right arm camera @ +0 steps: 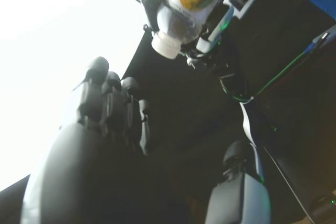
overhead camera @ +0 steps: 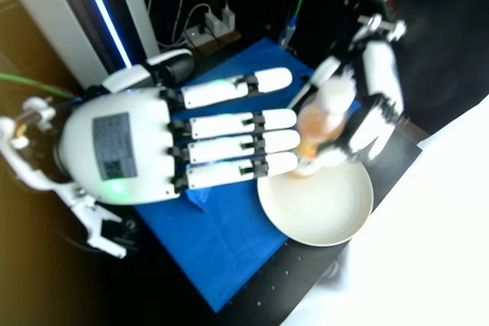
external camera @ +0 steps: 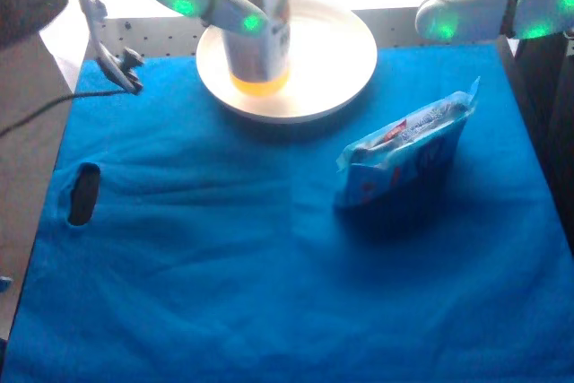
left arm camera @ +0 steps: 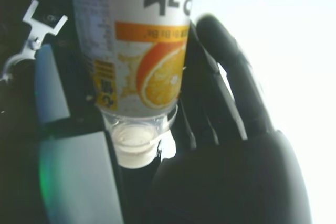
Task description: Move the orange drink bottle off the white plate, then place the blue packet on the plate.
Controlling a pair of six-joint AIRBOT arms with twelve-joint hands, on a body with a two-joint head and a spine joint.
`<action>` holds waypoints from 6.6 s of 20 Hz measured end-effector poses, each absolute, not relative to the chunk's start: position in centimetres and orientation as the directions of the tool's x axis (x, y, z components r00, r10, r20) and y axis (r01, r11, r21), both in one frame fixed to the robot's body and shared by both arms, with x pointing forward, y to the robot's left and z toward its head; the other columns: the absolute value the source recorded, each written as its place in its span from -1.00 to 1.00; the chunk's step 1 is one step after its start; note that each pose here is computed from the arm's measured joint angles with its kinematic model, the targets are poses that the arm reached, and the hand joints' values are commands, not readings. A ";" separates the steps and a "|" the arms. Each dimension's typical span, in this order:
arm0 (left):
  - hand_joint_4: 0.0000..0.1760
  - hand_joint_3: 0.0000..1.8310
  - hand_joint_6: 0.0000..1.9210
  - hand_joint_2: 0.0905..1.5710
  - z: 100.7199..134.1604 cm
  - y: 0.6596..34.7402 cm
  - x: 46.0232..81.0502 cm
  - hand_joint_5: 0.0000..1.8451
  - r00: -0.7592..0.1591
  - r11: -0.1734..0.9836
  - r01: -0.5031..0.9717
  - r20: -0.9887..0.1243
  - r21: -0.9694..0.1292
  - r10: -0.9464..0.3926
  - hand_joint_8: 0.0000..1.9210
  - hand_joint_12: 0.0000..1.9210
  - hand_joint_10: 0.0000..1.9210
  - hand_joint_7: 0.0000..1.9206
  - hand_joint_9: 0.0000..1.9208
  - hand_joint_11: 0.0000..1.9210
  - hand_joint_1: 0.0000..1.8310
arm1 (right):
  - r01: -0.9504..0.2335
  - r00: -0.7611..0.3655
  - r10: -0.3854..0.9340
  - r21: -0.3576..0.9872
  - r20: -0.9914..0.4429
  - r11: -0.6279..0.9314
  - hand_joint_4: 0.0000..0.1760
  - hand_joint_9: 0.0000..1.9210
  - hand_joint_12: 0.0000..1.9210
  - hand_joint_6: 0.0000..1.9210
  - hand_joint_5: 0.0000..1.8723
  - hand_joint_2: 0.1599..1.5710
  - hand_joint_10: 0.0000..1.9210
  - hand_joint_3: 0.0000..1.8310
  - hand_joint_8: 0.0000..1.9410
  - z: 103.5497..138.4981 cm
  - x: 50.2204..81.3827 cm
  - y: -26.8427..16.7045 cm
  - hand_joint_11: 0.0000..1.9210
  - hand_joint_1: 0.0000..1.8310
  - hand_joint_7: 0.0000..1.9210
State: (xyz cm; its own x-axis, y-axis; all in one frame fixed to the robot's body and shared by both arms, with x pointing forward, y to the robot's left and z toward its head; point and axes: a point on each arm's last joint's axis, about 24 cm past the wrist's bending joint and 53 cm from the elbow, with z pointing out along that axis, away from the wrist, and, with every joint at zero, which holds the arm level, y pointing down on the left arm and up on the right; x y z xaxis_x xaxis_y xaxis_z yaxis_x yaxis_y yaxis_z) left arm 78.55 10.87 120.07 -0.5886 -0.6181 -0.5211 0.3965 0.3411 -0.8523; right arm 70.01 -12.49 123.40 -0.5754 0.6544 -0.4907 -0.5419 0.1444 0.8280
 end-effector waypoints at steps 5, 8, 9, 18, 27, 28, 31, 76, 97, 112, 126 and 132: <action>-1.00 -1.00 -0.04 0.30 121.3 11.2 75.5 0.06 -0.615 0.327 0.451 -0.555 -0.831 -0.560 -0.23 0.02 -0.09 0.13 0.16 -0.02 0.52 | -0.542 -0.575 0.655 0.828 -0.490 0.144 0.17 -0.90 -0.78 -1.00 -0.89 0.03 -0.99 -1.00 -1.00 123.4 70.0 -12.5 -1.00 -0.48 -0.79; -1.00 -1.00 0.08 0.37 122.8 11.3 71.7 0.00 -0.645 0.281 0.507 -0.575 -0.815 -0.503 -0.06 0.29 0.20 0.00 0.02 -0.11 0.50 | -0.538 -0.571 0.665 0.831 -0.481 0.140 0.04 -0.87 -0.74 -1.00 -0.90 0.02 -0.99 -1.00 -1.00 123.6 70.2 -12.8 -1.00 -0.52 -0.75; -1.00 -1.00 0.08 0.39 123.4 11.6 70.7 -0.01 -0.650 0.264 0.520 -0.576 -0.813 -0.496 0.02 0.33 0.24 -0.04 -0.01 -0.15 0.50 | -0.537 -0.569 0.668 0.832 -0.479 0.139 0.04 -0.86 -0.78 -1.00 -0.90 0.02 -1.00 -1.00 -1.00 123.7 70.2 -12.9 -1.00 -0.52 -0.75; -1.00 -1.00 -0.14 0.32 121.7 10.8 67.0 0.10 -0.658 0.276 0.570 -0.631 -0.774 -0.410 -0.15 0.20 0.10 0.12 0.05 -0.18 0.50 | -0.538 -0.564 0.675 0.831 -0.477 0.138 0.28 -0.86 -0.56 -1.00 -0.84 0.01 -1.00 -1.00 -1.00 123.9 70.3 -13.2 -1.00 -0.39 -0.74; -1.00 -1.00 0.04 0.33 118.8 11.1 66.8 0.00 -0.675 0.298 0.530 -0.608 -0.794 -0.418 -0.23 0.23 0.04 0.14 0.11 -0.18 0.51 | -0.546 -0.561 0.679 0.828 -0.474 0.128 0.26 -0.88 -0.54 -1.00 -0.83 0.05 -1.00 -1.00 -1.00 124.3 70.2 -13.4 -1.00 -0.37 -0.77; -1.00 -1.00 0.04 0.33 118.0 10.9 66.7 0.02 -0.684 0.302 0.521 -0.602 -0.798 -0.411 -0.21 0.23 0.06 0.14 0.07 -0.23 0.50 | -0.545 -0.561 0.679 0.828 -0.474 0.128 0.25 -0.88 -0.53 -1.00 -0.84 0.05 -1.00 -1.00 -1.00 124.3 70.2 -13.4 -1.00 -0.37 -0.77; -1.00 -1.00 0.05 0.34 117.5 11.1 66.9 0.03 -0.688 0.308 0.507 -0.594 -0.805 -0.418 -0.14 0.24 0.10 0.10 0.03 -0.26 0.50 | -0.546 -0.561 0.679 0.828 -0.474 0.128 0.28 -0.87 -0.55 -1.00 -0.85 0.02 -1.00 -1.00 -1.00 124.3 70.2 -13.4 -1.00 -0.39 -0.77; 1.00 -1.00 -1.00 -0.32 118.0 19.1 68.6 -1.00 -0.595 0.510 0.431 -0.660 -0.744 -0.459 -1.00 -1.00 -1.00 -1.00 -1.00 -1.00 -0.28 | -0.520 -0.617 0.572 0.826 -0.540 0.219 0.25 -0.86 -0.35 -1.00 -0.95 -0.26 -1.00 -1.00 -1.00 121.7 69.2 -12.9 -1.00 -0.37 -0.83; 0.71 -0.99 -1.00 -0.28 118.4 19.7 69.0 -1.00 -0.554 0.537 0.435 -0.685 -0.723 -0.473 -1.00 -1.00 -1.00 -1.00 -1.00 -1.00 -0.25 | -0.507 -0.695 0.258 0.713 -0.670 0.485 -0.55 -0.66 -0.10 -1.00 -0.51 -0.11 -1.00 -1.00 -1.00 114.6 69.2 -9.1 -1.00 -0.29 -0.56; 0.64 -0.99 -1.00 -0.26 117.9 19.3 69.0 -1.00 -0.569 0.516 0.422 -0.661 -0.745 -0.490 -1.00 -1.00 -1.00 -1.00 -1.00 -1.00 -0.29 | -0.470 -0.747 0.189 0.707 -0.638 0.529 -0.40 -0.59 -0.19 -0.99 -0.41 -0.07 -1.00 -1.00 -1.00 110.5 68.2 -8.7 -0.92 -0.14 -0.47; 1.00 -0.99 -1.00 -0.25 117.7 18.6 68.6 -1.00 -0.583 0.487 0.429 -0.645 -0.760 -0.493 -1.00 -1.00 -1.00 -1.00 -1.00 -1.00 -0.30 | -0.451 -0.755 0.205 0.719 -0.623 0.529 -1.00 -0.05 0.40 -0.14 0.00 0.37 0.32 -1.00 0.18 109.8 68.7 -8.4 -0.37 0.49 -0.05; 0.92 -1.00 -1.00 -0.26 117.6 18.6 68.5 -1.00 -0.583 0.487 0.431 -0.646 -0.760 -0.492 -1.00 -1.00 -1.00 -1.00 -1.00 -1.00 -0.31 | -0.440 -0.753 0.231 0.733 -0.616 0.519 -1.00 0.09 0.13 -0.08 -0.04 0.31 0.19 -1.00 -0.25 110.3 69.5 -8.4 -0.19 0.52 0.17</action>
State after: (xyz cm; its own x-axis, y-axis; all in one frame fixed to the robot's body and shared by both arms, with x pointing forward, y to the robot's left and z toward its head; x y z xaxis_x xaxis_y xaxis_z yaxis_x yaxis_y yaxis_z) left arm 68.53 18.57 117.61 -0.5835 -0.4919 -0.6462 0.4310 0.4868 -0.7598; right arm 69.47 -8.37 110.27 -0.7530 0.2309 -0.6162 -0.4403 0.5191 0.7326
